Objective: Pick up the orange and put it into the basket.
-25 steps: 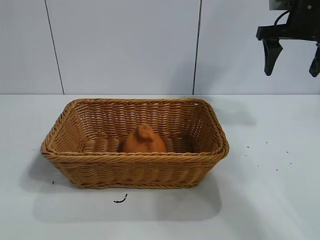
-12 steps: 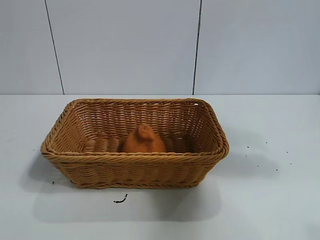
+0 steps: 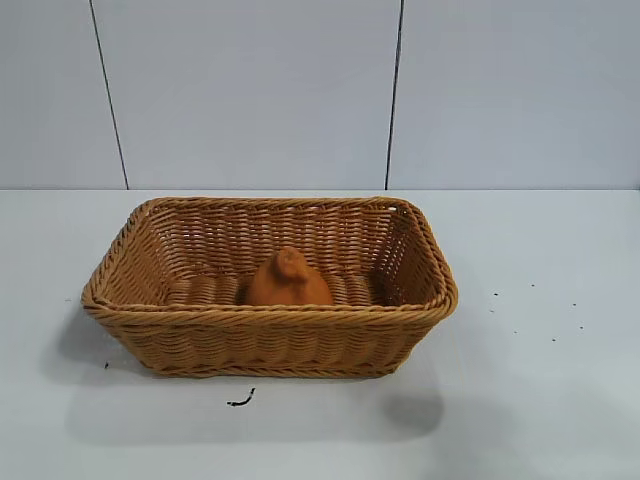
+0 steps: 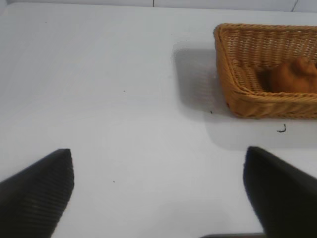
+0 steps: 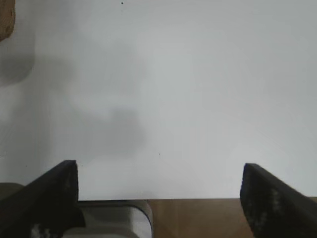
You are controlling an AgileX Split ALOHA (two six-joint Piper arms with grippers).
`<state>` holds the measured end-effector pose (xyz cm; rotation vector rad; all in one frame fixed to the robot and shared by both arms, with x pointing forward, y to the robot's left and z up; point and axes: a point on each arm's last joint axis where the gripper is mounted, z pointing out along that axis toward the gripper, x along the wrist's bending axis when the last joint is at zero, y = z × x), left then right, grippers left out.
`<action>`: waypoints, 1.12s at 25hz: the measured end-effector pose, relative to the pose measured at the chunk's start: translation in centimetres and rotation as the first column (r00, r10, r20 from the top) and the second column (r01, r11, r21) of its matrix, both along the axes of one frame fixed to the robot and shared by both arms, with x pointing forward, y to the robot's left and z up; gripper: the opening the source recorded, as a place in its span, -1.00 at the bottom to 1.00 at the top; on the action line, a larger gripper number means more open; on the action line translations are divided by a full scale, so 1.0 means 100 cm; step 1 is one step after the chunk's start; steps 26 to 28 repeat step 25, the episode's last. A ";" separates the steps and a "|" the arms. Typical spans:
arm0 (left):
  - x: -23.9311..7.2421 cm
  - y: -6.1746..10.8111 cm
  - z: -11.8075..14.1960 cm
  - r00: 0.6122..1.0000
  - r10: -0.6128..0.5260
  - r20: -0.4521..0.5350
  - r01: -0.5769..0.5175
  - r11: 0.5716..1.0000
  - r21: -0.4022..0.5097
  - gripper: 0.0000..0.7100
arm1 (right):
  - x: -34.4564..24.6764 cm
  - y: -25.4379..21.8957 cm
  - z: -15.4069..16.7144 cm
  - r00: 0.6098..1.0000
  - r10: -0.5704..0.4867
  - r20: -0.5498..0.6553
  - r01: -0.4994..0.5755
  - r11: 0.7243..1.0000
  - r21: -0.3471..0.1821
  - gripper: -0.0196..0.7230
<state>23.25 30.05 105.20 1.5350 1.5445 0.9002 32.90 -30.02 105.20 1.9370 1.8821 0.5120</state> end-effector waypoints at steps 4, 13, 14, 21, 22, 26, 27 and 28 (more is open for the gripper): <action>0.000 0.000 0.000 1.000 0.000 0.000 0.000 1.000 0.000 0.88 | -0.033 0.000 -0.011 0.986 0.026 0.164 -0.025 1.000 -0.010 0.69; 0.000 0.000 0.000 1.000 0.000 0.000 0.000 1.000 0.000 0.88 | -0.081 0.000 0.001 0.868 0.029 0.495 -0.025 1.000 -0.014 0.69; 0.000 0.000 0.000 1.000 0.000 0.000 0.000 1.000 0.000 0.88 | -0.086 0.000 0.001 0.852 0.028 0.523 -0.025 1.000 -0.014 0.69; 0.000 0.000 0.000 1.000 0.000 0.000 0.000 1.000 0.000 0.88 | -0.093 0.000 0.001 0.829 0.028 0.558 -0.027 1.000 -0.010 0.69; 0.000 0.000 0.000 1.000 0.000 0.000 0.000 1.000 0.000 0.88 | -0.093 0.000 0.001 0.829 0.028 0.558 -0.028 1.000 -0.009 0.69; 0.000 0.000 0.000 1.000 0.000 0.000 0.000 1.000 0.000 0.88 | -0.093 0.000 0.001 0.830 0.028 0.557 -0.028 1.000 -0.009 0.69; 0.000 0.000 0.000 1.000 0.000 0.000 0.000 1.000 0.000 0.88 | -0.093 0.000 0.001 0.830 0.028 0.557 -0.028 1.000 -0.009 0.69; 0.000 0.000 0.000 1.000 0.000 0.000 0.000 1.000 0.000 0.88 | -0.093 0.000 0.001 0.830 0.028 0.557 -0.028 1.000 -0.009 0.69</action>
